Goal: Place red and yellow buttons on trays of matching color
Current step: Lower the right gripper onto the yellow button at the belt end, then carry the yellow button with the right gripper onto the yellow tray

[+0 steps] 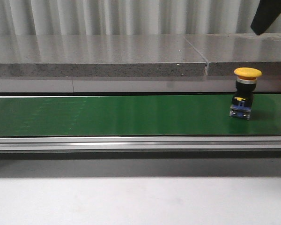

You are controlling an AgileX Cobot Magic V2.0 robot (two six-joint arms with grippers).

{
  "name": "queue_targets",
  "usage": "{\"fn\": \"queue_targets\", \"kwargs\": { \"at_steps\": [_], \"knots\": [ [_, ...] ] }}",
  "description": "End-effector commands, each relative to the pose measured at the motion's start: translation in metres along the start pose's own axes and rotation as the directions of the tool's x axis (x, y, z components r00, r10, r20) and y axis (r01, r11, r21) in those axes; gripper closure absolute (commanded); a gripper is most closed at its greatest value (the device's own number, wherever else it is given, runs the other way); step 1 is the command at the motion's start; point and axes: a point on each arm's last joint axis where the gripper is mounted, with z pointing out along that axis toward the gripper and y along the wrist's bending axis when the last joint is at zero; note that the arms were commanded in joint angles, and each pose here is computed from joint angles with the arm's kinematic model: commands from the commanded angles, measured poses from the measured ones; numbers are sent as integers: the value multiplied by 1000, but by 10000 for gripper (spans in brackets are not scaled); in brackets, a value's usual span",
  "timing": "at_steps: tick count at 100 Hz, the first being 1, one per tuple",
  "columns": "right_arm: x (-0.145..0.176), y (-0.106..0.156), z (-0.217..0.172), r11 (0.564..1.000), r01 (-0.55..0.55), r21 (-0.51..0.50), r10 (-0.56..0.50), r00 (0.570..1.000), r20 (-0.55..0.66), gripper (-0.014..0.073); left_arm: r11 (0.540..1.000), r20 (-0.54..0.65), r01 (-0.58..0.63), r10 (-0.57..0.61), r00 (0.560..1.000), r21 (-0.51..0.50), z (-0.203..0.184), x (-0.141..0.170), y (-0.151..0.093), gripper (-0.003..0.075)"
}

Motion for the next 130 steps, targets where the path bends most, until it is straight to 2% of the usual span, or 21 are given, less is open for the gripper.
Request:
{"fn": "queue_targets", "kwargs": {
  "at_steps": [1, 32, 40, 47, 63, 71, 86, 108, 130],
  "knots": [
    [-8, 2, -3, 1000, 14, -4, -14, 999, 45, -27, 1000, 89, 12, -12, 996, 5, -4, -13, 0, 741],
    [-16, -9, 40, 1000, 19, 11, -19, 1000, -13, -25, 1000, 89, 12, -12, 996, 5, -4, -13, 0, 741],
    [-18, -13, 48, 999, 27, 30, -26, 1000, -9, 6, 1000, 89, 12, -12, 996, 5, -4, -13, 0, 741],
    [-20, -16, 54, 998, 43, 54, -42, 999, -5, 79, 1000, 89, 12, -12, 996, 5, -4, -13, 0, 741],
    [-19, -18, 59, 998, 42, 56, -41, 999, -17, 342, 1000, 89, 12, -12, 996, 5, -4, -13, 0, 741],
    [-20, -18, 59, 997, 42, 57, -42, 999, -6, 402, 1000, 89, 12, -12, 996, 5, -4, -13, 0, 741],
    [-20, -16, 51, 997, 45, 56, -46, 999, 8, 404, 1000, 89, 12, -12, 996, 5, -4, -13, 0, 741],
    [-20, -16, 15, 998, 9, 68, -16, 995, 102, 404, 1000, 89, 12, -12, 996, 5, -4, -13, 0, 741],
    [-16, -54, -21, 981, -130, 142, 103, 977, 185, 404, 1000, 89, 12, -12, 996, 5, -4, -13, 0, 741]
  ]
}}
